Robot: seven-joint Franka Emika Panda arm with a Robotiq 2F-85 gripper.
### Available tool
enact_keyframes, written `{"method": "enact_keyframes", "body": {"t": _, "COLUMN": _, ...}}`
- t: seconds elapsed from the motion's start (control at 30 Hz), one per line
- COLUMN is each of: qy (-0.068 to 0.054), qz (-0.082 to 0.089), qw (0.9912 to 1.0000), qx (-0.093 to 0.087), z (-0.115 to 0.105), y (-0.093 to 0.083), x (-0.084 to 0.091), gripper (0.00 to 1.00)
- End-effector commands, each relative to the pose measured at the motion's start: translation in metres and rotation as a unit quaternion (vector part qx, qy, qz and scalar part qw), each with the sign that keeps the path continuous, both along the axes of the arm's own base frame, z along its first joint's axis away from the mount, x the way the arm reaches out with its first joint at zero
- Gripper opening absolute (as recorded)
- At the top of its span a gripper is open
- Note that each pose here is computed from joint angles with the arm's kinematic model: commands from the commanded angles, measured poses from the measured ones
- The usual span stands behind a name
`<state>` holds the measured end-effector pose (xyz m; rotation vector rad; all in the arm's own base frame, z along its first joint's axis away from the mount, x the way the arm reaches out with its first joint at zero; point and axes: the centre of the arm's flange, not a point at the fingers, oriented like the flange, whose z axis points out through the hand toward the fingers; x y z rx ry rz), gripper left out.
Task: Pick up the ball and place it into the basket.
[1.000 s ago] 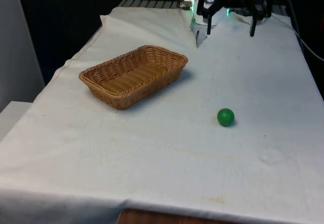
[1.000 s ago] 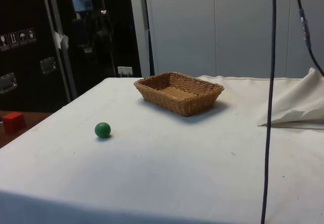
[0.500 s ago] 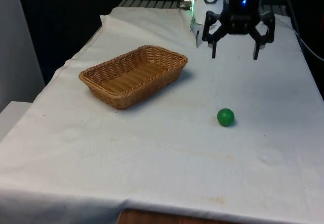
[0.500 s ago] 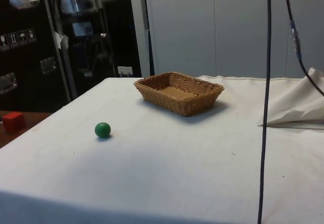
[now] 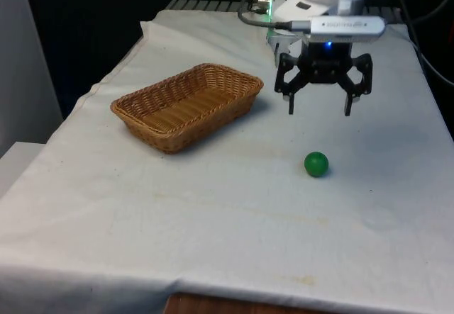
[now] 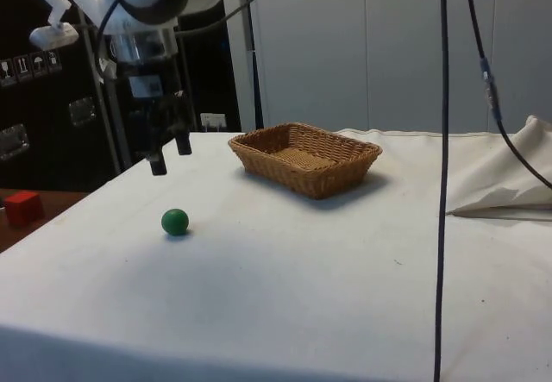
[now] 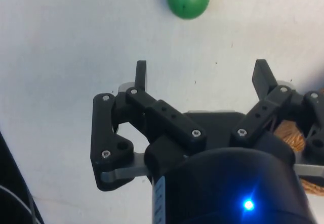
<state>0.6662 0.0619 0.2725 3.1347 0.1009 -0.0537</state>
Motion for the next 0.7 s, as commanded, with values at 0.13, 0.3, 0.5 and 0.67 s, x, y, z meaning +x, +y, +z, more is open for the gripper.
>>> {"method": "enact_keyframes", "body": {"t": 0.13, "qy": -0.007, "qz": 0.005, "qw": 0.99993, "qx": 0.009, "z": -0.017, "y": -0.010, "x": 0.004, "gripper": 1.00}}
{"method": "enact_keyframes", "body": {"t": 0.3, "qy": -0.006, "qz": 0.008, "qw": 0.99991, "qx": 0.009, "z": -0.027, "y": -0.016, "x": 0.005, "gripper": 1.00}}
{"method": "enact_keyframes", "body": {"t": 0.5, "qy": -0.017, "qz": 0.013, "qw": 0.99969, "qx": 0.012, "z": -0.046, "y": -0.005, "x": 0.009, "gripper": 1.00}}
{"method": "enact_keyframes", "body": {"t": 0.67, "qy": -0.017, "qz": 0.016, "qw": 0.99969, "qx": 0.009, "z": -0.055, "y": 0.001, "x": 0.011, "gripper": 1.00}}
